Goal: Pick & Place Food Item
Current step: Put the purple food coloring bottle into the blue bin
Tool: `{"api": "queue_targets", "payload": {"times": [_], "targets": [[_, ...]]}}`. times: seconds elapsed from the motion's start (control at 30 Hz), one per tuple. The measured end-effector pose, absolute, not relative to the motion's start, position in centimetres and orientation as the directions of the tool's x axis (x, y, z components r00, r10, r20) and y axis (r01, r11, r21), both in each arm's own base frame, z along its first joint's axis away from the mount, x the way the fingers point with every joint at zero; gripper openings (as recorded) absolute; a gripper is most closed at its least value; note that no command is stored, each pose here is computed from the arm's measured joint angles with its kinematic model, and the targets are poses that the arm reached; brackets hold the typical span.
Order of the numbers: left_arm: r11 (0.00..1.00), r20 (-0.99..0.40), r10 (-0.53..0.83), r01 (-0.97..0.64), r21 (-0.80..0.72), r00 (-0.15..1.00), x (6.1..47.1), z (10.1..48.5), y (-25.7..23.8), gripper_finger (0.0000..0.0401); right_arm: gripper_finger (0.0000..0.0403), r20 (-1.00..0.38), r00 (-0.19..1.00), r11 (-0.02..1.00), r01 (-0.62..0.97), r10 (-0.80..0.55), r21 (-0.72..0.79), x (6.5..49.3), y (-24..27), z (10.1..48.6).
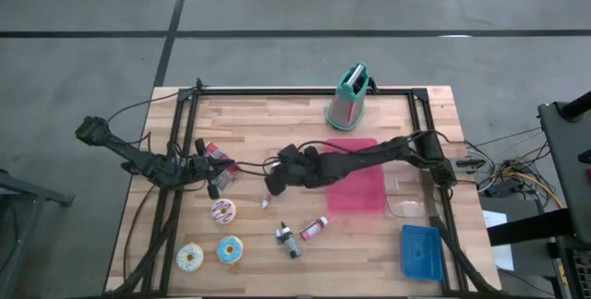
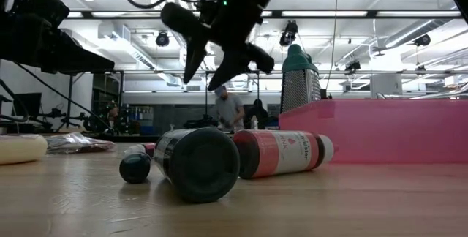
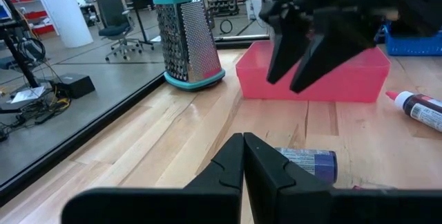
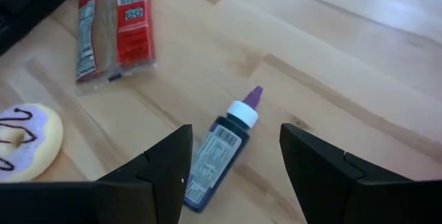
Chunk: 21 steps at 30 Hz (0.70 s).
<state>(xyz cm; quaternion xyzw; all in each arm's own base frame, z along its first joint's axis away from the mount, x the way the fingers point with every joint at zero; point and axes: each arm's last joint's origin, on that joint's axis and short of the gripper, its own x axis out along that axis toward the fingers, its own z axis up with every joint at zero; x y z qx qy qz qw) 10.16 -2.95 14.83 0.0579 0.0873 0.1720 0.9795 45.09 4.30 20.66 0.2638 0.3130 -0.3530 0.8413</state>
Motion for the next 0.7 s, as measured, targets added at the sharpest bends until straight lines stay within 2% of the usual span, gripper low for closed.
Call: {"api": "queue_targets", "payload": {"times": [0.47,0.7], "targets": [[0.934,-0.151,0.346,-0.326,0.144,0.926,10.2,14.8,-3.0,0.0012,0.0215,-0.666,0.630,0.637,0.713,-0.398,0.294,44.9,4.2,16.6],[0.935,-0.154,0.345,-0.324,0.146,0.926,10.2,14.8,-3.0,0.0012,0.0215,-0.695,0.593,0.677,0.707,-0.407,0.208,46.4,4.4,13.6]]}}
